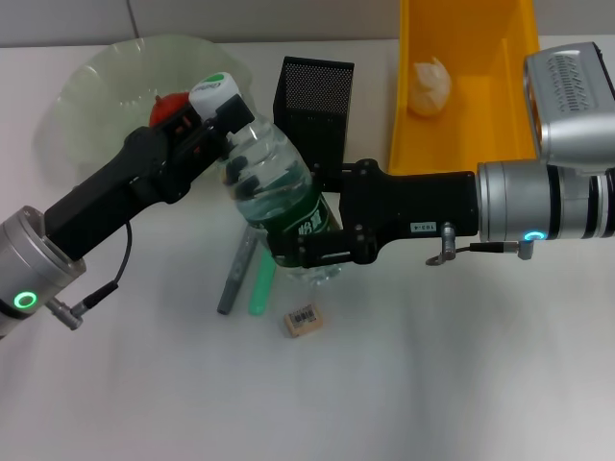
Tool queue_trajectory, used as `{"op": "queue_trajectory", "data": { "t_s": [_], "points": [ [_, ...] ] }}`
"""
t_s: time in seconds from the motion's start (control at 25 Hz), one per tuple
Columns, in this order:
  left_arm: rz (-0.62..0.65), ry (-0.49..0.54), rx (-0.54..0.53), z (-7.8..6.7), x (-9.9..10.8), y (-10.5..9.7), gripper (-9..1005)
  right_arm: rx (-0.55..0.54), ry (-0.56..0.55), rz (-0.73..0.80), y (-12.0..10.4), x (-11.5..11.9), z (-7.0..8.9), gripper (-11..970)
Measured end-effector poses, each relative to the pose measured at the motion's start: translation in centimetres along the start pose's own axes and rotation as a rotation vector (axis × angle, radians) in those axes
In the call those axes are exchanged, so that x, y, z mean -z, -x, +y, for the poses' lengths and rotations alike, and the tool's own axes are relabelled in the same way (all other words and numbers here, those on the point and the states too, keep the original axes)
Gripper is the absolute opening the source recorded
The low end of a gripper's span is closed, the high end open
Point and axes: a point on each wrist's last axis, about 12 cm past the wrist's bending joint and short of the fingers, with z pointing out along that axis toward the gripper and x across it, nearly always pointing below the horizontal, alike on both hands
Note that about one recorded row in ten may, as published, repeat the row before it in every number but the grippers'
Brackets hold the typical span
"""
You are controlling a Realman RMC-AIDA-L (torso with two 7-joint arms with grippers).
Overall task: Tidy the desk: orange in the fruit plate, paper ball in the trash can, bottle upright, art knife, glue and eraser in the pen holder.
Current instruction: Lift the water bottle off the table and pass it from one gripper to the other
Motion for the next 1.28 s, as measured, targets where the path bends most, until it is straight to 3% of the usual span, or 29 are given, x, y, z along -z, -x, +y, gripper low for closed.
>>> {"op": "queue_trajectory", "data": {
  "t_s": [1.28],
  "points": [
    [-0.031, -0.002, -0.060, 0.3, 0.5, 1.4, 505, 0.012, -0.082, 0.114, -2.3, 0.1, -0.4, 777]
  ]
}}
